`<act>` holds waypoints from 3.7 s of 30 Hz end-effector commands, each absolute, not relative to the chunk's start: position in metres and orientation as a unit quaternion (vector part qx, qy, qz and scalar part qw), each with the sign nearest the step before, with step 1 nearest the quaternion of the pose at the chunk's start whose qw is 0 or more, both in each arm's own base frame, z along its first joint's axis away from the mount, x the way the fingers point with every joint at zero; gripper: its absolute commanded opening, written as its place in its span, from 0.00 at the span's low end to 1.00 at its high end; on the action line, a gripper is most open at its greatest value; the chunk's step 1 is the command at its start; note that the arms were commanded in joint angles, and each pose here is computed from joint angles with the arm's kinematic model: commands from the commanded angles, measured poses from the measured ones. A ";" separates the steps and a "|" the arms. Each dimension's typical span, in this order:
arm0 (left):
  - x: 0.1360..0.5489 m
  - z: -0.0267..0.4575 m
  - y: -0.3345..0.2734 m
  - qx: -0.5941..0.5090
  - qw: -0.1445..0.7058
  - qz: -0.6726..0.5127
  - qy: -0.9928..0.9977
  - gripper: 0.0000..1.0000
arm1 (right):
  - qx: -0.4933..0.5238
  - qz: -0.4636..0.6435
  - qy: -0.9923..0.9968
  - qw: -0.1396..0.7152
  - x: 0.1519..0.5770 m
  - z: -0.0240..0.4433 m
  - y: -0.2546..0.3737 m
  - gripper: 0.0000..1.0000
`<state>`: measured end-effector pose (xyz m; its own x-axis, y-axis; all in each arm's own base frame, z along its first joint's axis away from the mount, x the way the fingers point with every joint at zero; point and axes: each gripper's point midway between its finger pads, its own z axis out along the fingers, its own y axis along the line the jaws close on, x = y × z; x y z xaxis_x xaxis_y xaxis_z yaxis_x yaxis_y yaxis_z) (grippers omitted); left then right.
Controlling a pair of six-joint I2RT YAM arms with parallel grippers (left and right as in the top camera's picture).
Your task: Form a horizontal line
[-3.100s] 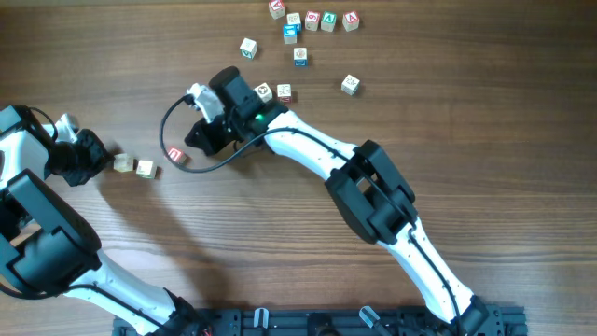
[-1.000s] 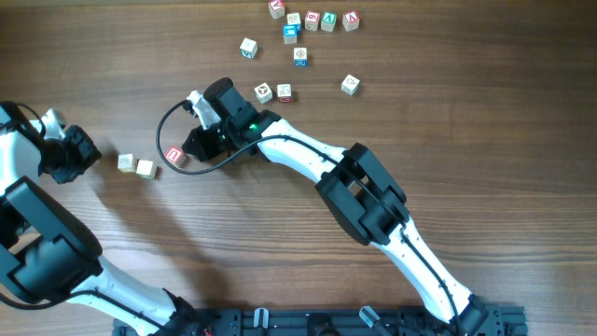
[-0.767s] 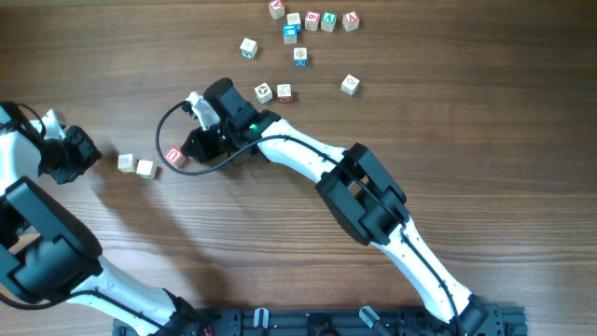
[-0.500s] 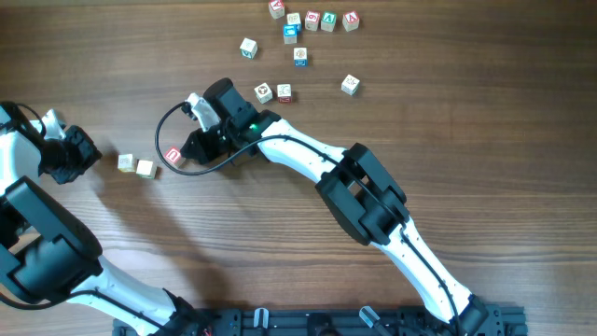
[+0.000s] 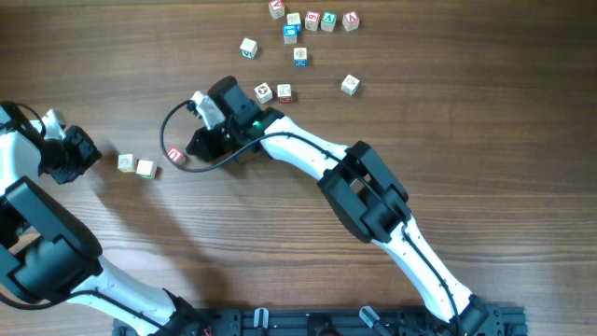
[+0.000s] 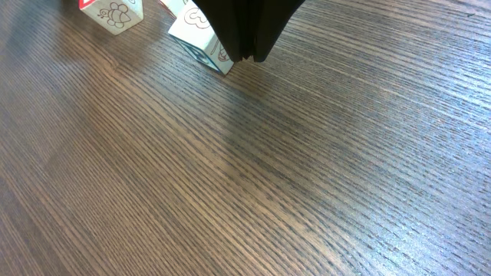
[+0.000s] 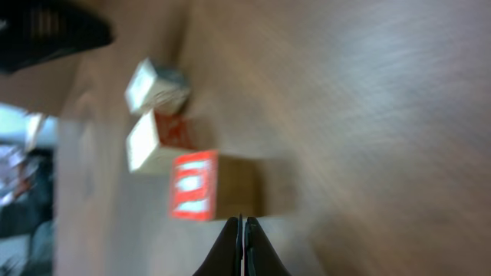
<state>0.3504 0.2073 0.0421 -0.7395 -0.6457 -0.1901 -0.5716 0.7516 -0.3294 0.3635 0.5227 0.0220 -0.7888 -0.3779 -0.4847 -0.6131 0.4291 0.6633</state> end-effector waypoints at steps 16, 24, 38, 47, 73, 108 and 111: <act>0.351 0.053 0.211 -0.329 0.156 -0.117 0.924 0.04 | -0.325 0.425 0.824 0.187 0.361 0.029 0.540 0.05; 0.351 0.053 0.211 -0.329 0.156 -0.118 0.924 0.04 | -0.331 0.424 0.825 0.175 0.350 0.026 0.544 0.05; 0.350 0.053 0.211 -0.329 0.155 -0.118 0.924 0.04 | -0.343 0.441 0.816 0.147 0.334 0.027 0.547 0.05; 0.349 0.053 0.210 -0.330 0.153 -0.119 0.924 0.04 | -0.351 0.459 0.806 0.130 0.325 0.031 0.549 0.05; 0.349 0.050 0.211 -0.376 0.147 -0.124 0.906 0.04 | -0.326 0.417 0.840 0.120 0.334 0.013 0.532 0.04; 0.378 0.016 0.167 -0.325 0.193 -0.162 0.911 0.04 | -0.290 0.409 0.857 0.118 0.339 0.010 0.532 0.05; 0.375 0.015 0.165 -0.325 0.188 -0.163 0.913 0.04 | -0.290 0.409 0.857 0.118 0.339 0.010 0.532 0.05</act>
<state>0.3782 0.1699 0.0129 -0.6986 -0.6759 -0.2348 -0.5586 0.7202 -0.4114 0.3384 0.5325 0.0085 -0.8042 -0.4057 -0.4345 -0.5924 0.4874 0.6414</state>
